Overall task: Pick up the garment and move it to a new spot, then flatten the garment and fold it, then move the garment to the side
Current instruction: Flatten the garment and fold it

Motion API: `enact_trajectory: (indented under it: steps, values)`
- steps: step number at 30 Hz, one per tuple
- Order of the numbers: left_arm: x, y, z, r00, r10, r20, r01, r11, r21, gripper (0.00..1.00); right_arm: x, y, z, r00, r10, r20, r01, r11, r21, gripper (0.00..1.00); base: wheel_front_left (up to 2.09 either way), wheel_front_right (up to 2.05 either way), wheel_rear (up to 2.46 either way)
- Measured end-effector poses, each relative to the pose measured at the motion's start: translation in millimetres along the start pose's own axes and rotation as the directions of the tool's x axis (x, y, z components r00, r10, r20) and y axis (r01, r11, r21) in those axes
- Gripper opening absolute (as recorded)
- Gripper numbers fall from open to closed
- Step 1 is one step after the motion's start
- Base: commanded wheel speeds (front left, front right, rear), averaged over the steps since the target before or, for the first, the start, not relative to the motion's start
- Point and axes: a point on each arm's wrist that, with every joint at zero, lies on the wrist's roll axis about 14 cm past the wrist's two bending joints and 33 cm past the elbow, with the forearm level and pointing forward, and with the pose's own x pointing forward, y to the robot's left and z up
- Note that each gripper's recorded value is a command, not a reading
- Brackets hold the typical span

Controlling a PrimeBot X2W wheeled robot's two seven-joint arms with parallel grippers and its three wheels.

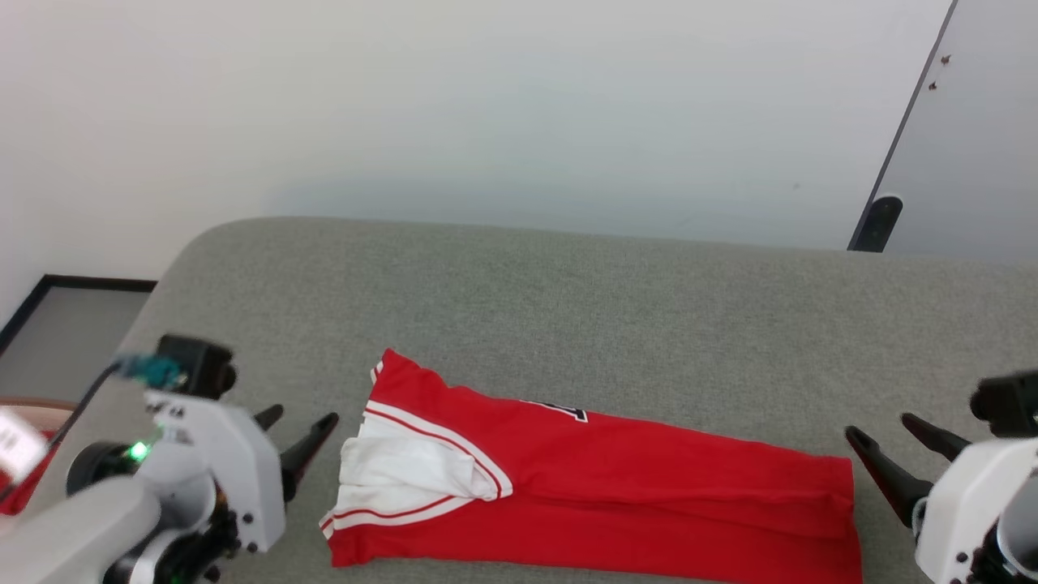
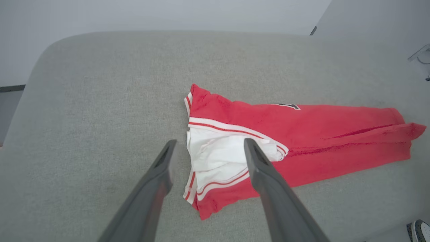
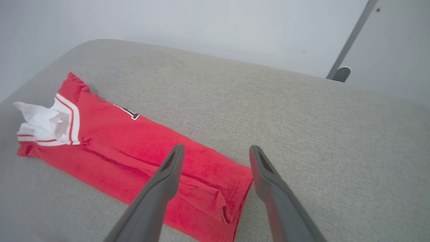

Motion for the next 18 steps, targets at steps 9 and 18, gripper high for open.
enact_trajectory:
  steps: [9, 18]
  values:
    - [-32, 23, 5, 0.948, 0.105, 0.301, -0.086, 0.993, -0.076, 1.00, -11, -22, -31, 0.994, -0.103, -0.029, 0.105, 0.992, 0.072, 1.00, 0.00, 0.00, 0.00]
    - [-57, 49, 8, 0.871, 0.235, 0.431, -0.191, 0.971, -0.143, 1.00, -16, -23, -52, 0.985, -0.120, -0.120, 0.133, 0.985, 0.111, 1.00, 0.00, 0.00, 0.00]
